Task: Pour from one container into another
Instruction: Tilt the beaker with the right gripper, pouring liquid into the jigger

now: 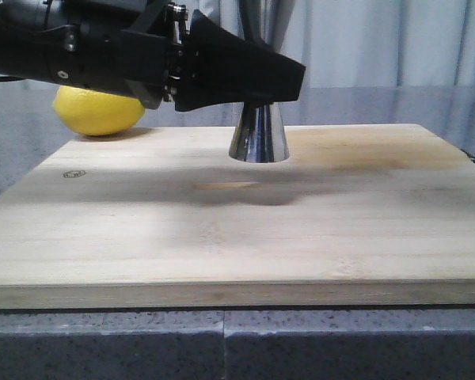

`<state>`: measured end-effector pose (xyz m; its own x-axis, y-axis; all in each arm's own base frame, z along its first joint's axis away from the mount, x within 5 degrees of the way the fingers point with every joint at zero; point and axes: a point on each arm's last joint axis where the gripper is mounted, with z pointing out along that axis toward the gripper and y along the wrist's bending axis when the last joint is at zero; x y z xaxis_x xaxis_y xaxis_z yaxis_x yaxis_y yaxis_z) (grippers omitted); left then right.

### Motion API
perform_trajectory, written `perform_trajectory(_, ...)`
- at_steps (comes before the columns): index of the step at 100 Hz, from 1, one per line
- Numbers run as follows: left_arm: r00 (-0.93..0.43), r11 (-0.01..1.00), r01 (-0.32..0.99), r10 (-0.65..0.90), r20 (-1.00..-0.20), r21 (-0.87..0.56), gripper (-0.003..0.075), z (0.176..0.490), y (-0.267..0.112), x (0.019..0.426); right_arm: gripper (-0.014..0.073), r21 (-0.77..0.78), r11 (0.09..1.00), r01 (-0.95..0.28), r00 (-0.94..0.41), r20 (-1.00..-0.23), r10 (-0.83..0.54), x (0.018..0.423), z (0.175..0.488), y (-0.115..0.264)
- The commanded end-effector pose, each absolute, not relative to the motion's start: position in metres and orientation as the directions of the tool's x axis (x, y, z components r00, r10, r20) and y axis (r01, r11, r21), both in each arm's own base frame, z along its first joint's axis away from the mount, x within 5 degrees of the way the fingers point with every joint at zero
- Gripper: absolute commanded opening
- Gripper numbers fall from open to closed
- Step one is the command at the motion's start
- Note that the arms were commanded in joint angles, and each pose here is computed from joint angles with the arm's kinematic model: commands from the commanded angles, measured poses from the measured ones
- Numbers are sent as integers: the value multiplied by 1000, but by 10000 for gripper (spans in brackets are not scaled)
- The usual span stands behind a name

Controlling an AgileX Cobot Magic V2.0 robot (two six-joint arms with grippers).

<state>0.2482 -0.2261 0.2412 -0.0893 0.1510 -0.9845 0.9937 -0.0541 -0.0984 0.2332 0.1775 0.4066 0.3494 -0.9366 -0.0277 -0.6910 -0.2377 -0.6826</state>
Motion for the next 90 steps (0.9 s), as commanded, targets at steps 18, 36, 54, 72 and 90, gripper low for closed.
perform_trajectory(18,-58,-120,991,8,-998,-59,-19,275,-227,239,197,-757,-210,-619,360,-36,-932,230,429,174)
perform_trajectory(36,-58,-120,991,8,-998,-59,-19,275,-227,239,197,-759,-219,-613,366,-27,-930,228,429,175)
perform_trajectory(54,-58,-121,991,9,-998,-58,-19,275,-227,239,197,-764,-261,-590,391,13,-920,226,427,183)
perform_trajectory(72,-58,-131,989,21,-998,-61,-19,274,-227,238,197,-758,-270,-594,393,19,-919,229,424,186)
perform_trajectory(90,-57,-133,989,24,-998,-59,-19,274,-227,238,197,-759,-274,-590,393,27,-919,230,423,186)
